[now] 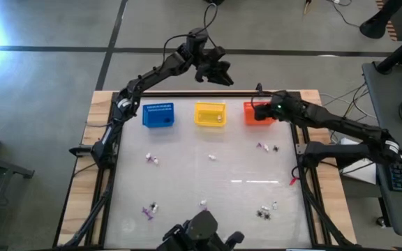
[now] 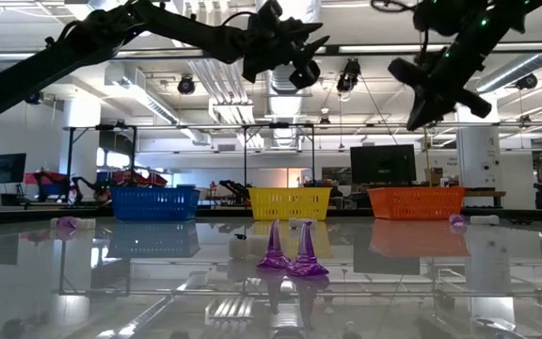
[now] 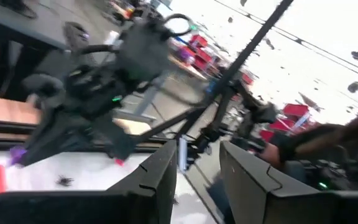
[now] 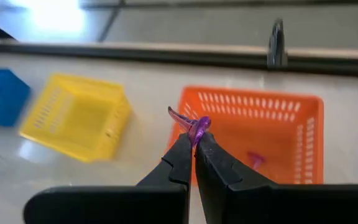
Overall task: Sort Halloween decoration
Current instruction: Put the black spider toy into the blue bin
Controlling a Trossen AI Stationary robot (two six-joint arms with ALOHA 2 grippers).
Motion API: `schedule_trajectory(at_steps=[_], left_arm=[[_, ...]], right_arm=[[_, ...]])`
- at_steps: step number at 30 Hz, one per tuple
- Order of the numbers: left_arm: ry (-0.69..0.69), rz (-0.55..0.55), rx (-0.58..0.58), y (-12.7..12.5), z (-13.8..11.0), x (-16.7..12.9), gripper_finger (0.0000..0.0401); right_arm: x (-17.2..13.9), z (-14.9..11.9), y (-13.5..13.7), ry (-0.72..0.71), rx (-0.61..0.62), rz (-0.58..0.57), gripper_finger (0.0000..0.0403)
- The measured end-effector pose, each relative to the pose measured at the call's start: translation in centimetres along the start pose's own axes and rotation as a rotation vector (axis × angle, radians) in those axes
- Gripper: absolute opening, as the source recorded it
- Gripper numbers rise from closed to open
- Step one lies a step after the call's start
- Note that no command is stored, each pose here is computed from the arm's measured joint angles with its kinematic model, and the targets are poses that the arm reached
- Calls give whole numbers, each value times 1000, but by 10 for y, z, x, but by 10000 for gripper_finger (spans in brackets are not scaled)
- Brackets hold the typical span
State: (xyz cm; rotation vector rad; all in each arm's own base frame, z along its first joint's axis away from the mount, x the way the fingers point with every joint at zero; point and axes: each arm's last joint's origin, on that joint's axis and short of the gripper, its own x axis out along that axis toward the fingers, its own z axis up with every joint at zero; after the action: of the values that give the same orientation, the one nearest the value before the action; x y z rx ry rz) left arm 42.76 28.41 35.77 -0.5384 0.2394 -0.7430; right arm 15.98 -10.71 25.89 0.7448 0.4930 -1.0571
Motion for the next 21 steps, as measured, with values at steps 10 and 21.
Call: schedule_trajectory(at_steps=[10,21], left_arm=[[27,-57,7,-2,0,-2,88],[-19,27,41,3,2,-25,86]], right_arm=[[53,-4,-9,225,-58,-84,8],[71,-1,-17,242,-135,-126,9]])
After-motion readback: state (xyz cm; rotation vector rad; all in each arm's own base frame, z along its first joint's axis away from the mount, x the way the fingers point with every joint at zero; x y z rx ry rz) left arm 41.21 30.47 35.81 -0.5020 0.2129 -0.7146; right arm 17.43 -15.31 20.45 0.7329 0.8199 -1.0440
